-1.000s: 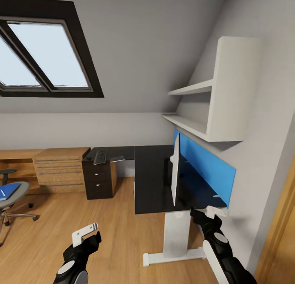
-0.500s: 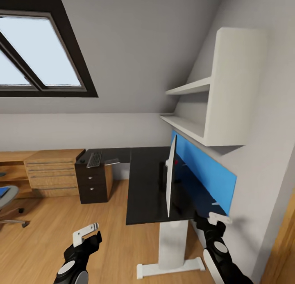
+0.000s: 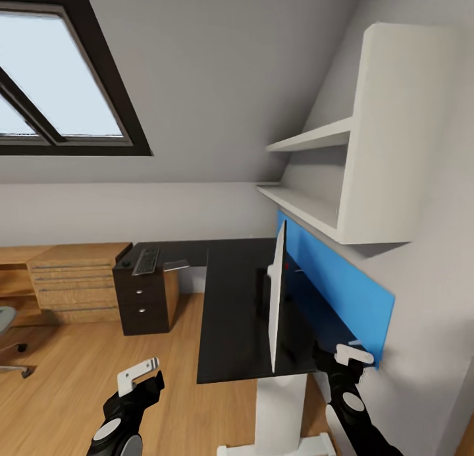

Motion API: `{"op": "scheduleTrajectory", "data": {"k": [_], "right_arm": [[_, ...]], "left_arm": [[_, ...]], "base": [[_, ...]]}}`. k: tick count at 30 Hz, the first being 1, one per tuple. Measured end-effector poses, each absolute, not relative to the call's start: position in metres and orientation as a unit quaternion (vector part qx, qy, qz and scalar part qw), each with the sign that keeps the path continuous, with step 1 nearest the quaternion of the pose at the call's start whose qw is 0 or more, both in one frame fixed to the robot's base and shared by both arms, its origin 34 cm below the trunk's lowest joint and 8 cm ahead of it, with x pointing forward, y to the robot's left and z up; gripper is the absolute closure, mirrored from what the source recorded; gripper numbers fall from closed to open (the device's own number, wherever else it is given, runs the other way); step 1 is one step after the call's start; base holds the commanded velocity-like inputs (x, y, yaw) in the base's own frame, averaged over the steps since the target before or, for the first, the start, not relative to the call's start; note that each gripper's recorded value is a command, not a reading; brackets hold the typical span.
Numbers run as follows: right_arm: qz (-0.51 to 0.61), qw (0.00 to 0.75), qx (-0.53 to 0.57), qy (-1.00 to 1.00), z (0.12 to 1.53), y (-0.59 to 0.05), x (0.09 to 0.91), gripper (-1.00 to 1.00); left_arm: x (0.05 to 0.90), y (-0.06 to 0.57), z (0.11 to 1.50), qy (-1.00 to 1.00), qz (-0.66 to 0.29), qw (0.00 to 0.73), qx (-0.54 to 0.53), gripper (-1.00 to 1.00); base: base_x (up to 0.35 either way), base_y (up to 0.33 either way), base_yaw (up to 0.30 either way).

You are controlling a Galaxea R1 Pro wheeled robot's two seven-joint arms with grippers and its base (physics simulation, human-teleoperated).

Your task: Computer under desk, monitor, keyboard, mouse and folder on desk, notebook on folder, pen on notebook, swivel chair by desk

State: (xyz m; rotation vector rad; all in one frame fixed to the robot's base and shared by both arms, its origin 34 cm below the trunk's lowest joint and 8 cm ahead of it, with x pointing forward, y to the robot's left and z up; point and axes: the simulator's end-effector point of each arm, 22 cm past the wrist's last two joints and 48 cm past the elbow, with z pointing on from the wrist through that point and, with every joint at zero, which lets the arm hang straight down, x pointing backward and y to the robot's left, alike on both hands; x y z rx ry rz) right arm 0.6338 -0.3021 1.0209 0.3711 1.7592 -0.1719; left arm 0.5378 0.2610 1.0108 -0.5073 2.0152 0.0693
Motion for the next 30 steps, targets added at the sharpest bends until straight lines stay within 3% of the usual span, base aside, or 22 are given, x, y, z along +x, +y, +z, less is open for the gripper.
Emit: {"op": "scheduleTrajectory", "data": {"k": [7,21,30], "right_arm": [[-0.075,0.623,0.161,0.762,1.023,-0.302,0.635,-1.00],[-0.059,0.631,0.165,0.755,1.029,-0.284,0.637,-1.00],[-0.052,0.631,0.168,0.756,1.030,-0.275,0.637,-1.00]], "left_arm": [[0.538,0.260,1.010,0.836,0.029,0.506,-0.210,-1.00],[0.538,0.261,1.010,0.836,0.030,0.506,-0.210,-1.00],[0.538,0.261,1.010,0.836,0.030,0.506,-0.210,-1.00]], "base": [[0.184,0.018,0.000],[0.021,0.002,0.005],[0.001,0.000,0.190]]}}
